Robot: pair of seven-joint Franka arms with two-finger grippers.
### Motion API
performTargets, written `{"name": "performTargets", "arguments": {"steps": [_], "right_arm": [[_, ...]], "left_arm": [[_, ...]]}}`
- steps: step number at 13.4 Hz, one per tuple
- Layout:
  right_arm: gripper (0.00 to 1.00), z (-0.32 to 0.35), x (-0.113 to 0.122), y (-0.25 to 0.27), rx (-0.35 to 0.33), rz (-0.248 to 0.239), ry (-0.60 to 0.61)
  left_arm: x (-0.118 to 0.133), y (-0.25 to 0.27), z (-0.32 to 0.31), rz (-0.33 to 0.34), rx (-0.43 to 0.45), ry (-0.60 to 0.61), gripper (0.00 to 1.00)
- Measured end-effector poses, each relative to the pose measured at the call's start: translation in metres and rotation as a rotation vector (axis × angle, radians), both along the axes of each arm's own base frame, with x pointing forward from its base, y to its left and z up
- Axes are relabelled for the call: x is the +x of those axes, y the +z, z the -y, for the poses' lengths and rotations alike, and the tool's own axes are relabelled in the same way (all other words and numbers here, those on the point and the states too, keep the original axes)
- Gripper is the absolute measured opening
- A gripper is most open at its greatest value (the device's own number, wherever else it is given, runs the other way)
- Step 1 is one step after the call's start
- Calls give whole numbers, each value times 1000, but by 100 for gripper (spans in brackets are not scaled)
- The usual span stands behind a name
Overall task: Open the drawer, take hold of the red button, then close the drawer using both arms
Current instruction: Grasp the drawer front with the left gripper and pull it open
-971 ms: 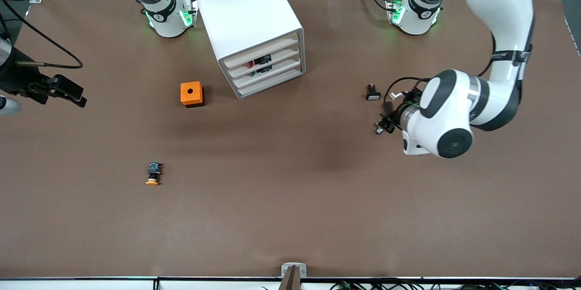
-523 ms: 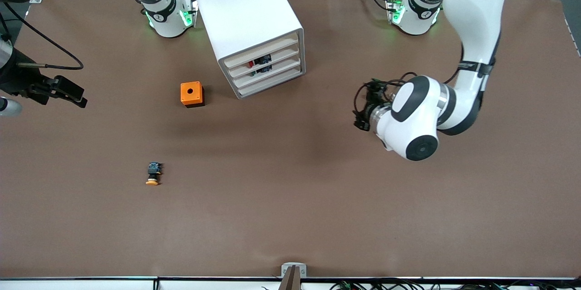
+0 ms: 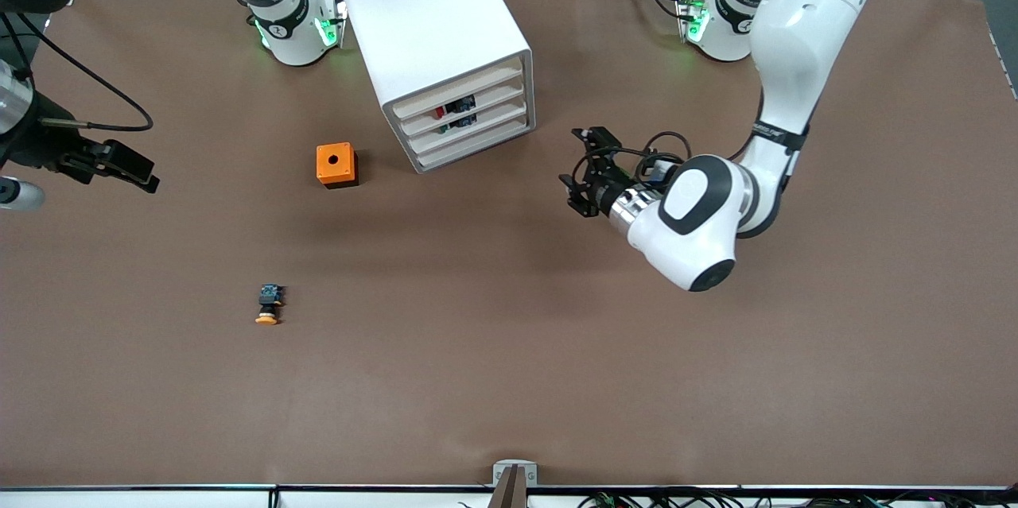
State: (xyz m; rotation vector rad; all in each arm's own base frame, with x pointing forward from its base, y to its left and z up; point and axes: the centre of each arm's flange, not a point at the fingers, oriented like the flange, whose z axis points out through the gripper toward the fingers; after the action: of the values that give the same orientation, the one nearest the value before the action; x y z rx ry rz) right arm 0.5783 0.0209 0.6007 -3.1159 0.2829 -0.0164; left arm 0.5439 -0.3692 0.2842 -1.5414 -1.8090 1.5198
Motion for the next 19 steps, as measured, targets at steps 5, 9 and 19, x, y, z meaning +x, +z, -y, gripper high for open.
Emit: {"name": "performTargets", "arguments": {"steps": [5,9,19], "right_arm": [[100,-23,5,-16,-1,-23,-64],[100,-45,15,-32,27,-23,-135],[100,-103,31,-72,116,-57,-260]], "left_arm": [[-32,-62,65,-239,212,156,88],[-55,-75,100,-320,271,163,71],[-106,-81,145,-325,305,66,40]]}}
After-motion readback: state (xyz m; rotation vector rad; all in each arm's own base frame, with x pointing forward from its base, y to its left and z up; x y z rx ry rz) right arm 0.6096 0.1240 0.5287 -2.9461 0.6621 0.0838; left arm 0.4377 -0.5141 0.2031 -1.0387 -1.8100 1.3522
